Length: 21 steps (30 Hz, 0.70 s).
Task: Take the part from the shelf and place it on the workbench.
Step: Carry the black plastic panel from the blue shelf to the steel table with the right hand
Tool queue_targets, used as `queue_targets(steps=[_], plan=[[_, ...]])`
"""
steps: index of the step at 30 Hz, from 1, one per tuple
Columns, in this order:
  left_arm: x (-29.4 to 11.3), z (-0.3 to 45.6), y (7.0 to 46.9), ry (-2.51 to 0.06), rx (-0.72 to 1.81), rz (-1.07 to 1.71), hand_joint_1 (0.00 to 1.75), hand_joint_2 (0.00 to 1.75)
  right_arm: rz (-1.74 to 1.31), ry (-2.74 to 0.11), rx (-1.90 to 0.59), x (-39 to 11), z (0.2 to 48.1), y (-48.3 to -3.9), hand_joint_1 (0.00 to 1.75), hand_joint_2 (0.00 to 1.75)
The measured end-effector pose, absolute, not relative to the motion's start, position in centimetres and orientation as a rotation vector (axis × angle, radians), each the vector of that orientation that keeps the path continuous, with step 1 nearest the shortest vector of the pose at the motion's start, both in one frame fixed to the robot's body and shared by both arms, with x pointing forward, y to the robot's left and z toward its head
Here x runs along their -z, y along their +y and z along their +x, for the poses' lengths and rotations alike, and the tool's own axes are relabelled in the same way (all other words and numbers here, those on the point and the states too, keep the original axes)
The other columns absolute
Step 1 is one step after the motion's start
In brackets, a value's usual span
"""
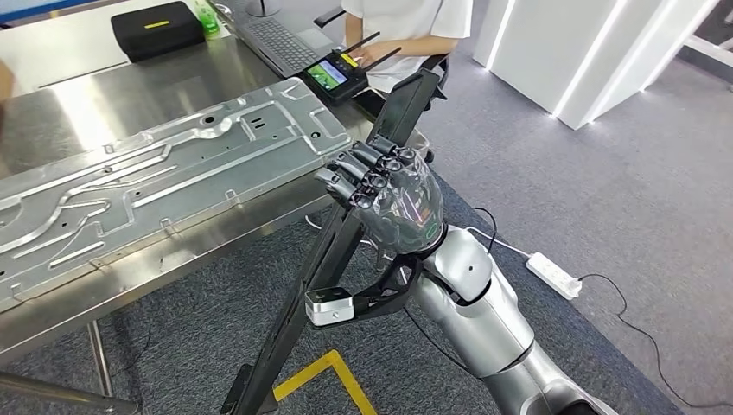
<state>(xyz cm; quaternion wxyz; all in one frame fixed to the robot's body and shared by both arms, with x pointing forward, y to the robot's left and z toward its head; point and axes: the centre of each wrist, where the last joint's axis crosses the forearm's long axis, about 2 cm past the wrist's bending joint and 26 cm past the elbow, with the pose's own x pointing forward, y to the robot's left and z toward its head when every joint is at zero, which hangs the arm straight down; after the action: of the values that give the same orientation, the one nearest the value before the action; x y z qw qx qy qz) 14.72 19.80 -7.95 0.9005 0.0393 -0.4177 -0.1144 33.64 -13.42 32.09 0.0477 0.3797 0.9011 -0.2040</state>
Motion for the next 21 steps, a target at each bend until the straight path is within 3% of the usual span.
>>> queue_targets(steps=[21], plan=[[7.93, 14.63, 19.52, -0.872, 0.229, 0.065, 0.0, 1.75, 1.163, 2.736, 0.615, -32.52, 33.79, -13.52, 1.75, 1.75]])
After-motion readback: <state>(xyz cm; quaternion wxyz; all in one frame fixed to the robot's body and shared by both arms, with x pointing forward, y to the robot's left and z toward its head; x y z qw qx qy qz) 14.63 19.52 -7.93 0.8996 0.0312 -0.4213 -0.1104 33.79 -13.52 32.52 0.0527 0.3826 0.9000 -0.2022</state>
